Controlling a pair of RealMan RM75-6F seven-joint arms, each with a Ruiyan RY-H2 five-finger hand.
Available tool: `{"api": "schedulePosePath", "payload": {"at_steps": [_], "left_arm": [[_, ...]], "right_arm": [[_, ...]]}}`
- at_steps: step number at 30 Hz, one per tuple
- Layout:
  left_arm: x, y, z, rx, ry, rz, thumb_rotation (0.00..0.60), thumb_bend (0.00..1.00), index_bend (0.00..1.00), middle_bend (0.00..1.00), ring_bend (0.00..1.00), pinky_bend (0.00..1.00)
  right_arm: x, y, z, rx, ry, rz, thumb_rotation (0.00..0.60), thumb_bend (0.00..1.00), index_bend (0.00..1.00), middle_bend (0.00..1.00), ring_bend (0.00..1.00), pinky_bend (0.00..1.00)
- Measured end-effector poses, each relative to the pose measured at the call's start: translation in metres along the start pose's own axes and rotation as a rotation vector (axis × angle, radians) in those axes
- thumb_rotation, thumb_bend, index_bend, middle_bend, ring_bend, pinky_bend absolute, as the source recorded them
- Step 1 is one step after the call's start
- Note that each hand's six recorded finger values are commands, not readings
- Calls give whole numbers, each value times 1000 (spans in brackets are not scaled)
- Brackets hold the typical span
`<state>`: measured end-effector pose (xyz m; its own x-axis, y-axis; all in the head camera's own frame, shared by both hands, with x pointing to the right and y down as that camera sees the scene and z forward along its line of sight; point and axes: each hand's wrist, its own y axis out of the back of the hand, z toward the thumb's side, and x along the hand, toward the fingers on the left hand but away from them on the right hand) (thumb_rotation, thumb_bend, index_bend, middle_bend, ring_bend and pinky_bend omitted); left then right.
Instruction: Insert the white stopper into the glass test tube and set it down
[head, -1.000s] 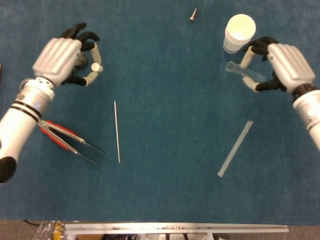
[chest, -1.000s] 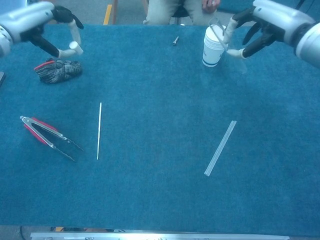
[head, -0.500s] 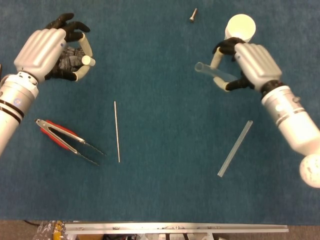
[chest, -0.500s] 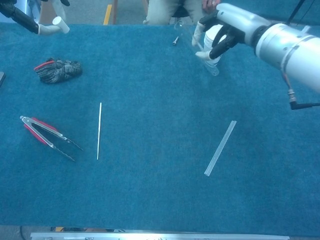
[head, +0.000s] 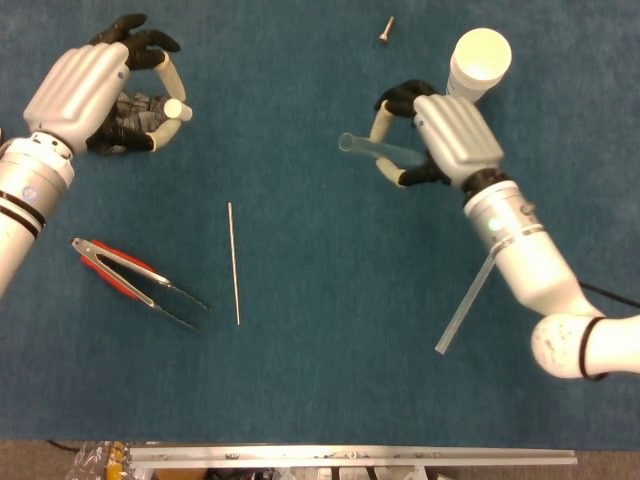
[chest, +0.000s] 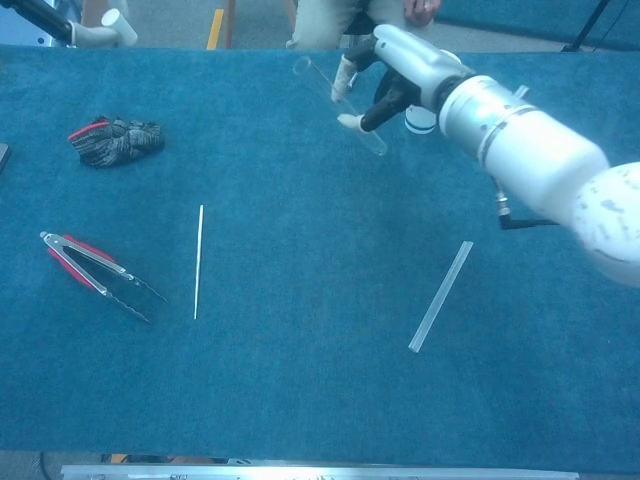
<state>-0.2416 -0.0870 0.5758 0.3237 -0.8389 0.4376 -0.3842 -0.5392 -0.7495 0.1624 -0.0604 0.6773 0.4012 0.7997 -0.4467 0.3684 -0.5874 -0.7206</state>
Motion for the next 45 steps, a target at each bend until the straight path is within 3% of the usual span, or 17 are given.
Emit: {"api": "schedulePosePath", "payload": {"at_steps": [17,45], "left_arm": [[-3,13,7,-68,37,-6,600,324,547,202,27,51],[11,-6,27,-150,17,-10,600,325,548,202,23,51]], "right_arm": [[-27,-21,19,-91,13,-75,600,396,661,325,179,375],[-61,-46,68,-163,8,-62,600,394,661,325,179,375]]}}
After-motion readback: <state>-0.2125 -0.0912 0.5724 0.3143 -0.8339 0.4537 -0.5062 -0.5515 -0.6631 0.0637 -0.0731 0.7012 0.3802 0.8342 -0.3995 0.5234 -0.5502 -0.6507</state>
